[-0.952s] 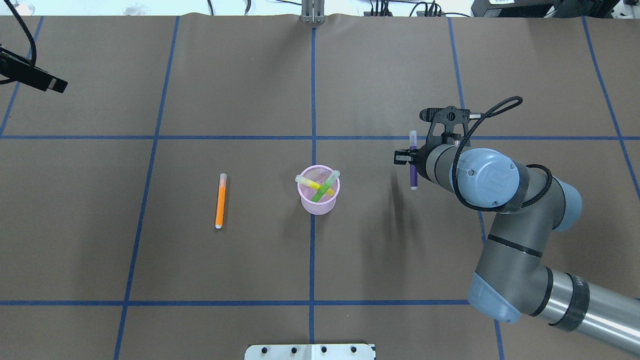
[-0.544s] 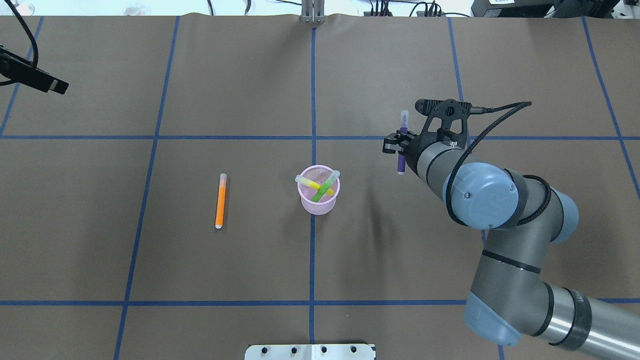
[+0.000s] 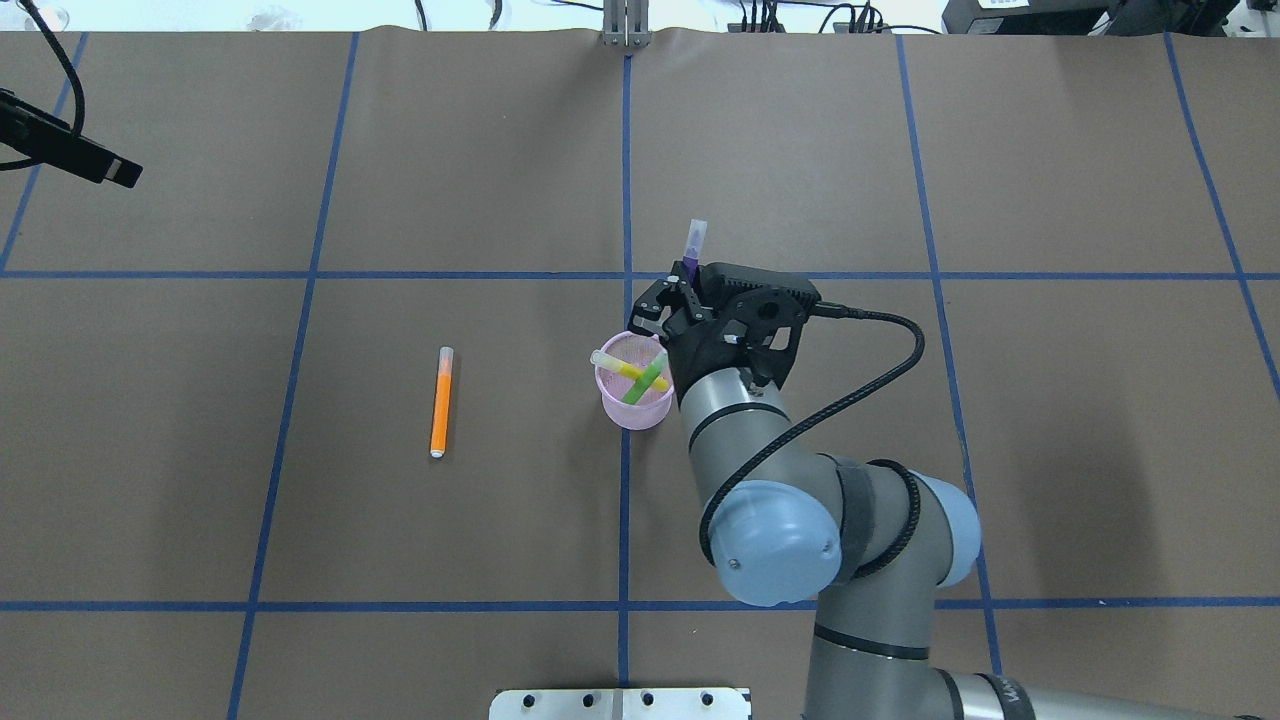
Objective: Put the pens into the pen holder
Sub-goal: 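Lower the purple marker into the pink cup and open the right gripper, then withdraw the right gripper while the left gripper reaches the orange marker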
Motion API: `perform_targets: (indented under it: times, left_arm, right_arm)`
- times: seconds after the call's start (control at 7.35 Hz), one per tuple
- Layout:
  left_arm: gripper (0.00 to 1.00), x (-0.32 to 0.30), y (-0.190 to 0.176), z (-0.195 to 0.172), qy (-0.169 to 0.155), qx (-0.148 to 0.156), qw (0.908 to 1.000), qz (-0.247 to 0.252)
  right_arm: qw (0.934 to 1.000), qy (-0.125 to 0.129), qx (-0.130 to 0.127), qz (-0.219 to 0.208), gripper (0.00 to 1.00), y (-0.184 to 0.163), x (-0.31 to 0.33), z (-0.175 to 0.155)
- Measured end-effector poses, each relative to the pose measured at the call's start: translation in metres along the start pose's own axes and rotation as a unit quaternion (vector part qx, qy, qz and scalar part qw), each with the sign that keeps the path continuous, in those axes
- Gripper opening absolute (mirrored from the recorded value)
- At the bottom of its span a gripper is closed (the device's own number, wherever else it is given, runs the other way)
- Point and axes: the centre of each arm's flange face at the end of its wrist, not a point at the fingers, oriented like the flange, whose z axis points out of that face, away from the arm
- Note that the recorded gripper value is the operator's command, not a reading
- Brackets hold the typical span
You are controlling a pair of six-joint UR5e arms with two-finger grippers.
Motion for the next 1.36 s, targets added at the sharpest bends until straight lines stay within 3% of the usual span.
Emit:
perform_targets:
  times: [0.14,0.54,0.82,1.09,1.22,1.36]
  left_arm:
    - [1.0,-0.001,0.0,0.001,0.0,-0.001,1.0,-0.001]
    - [1.0,-0.003,0.0,0.003,-0.001,-0.003,1.0,-0.003]
    - [1.0,-0.003,0.0,0.003,-0.001,-0.003,1.0,-0.003]
    - [1.0,-0.003,0.0,0.003,-0.001,-0.003,1.0,-0.003]
    - [1.0,-0.002,0.0,0.004,0.0,-0.003,1.0,-0.002]
    - [1.0,0.003,0.001,0.008,0.003,-0.007,1.0,0.001]
  right_arm:
    - [0.9999,0.006,0.009,-0.009,0.0,0.017,-0.014,0.008]
    - [0.9989,0.022,0.016,-0.038,0.89,0.054,-0.024,0.022]
    - [0.9979,0.03,0.014,-0.056,0.98,0.062,-0.02,0.022]
    - [0.9978,0.029,0.011,-0.058,0.99,0.058,-0.021,0.019]
    - [0.9985,0.019,-0.001,-0.051,0.99,0.044,-0.027,0.011]
    - [0.9984,0.012,-0.03,-0.046,0.99,0.022,-0.03,0.008]
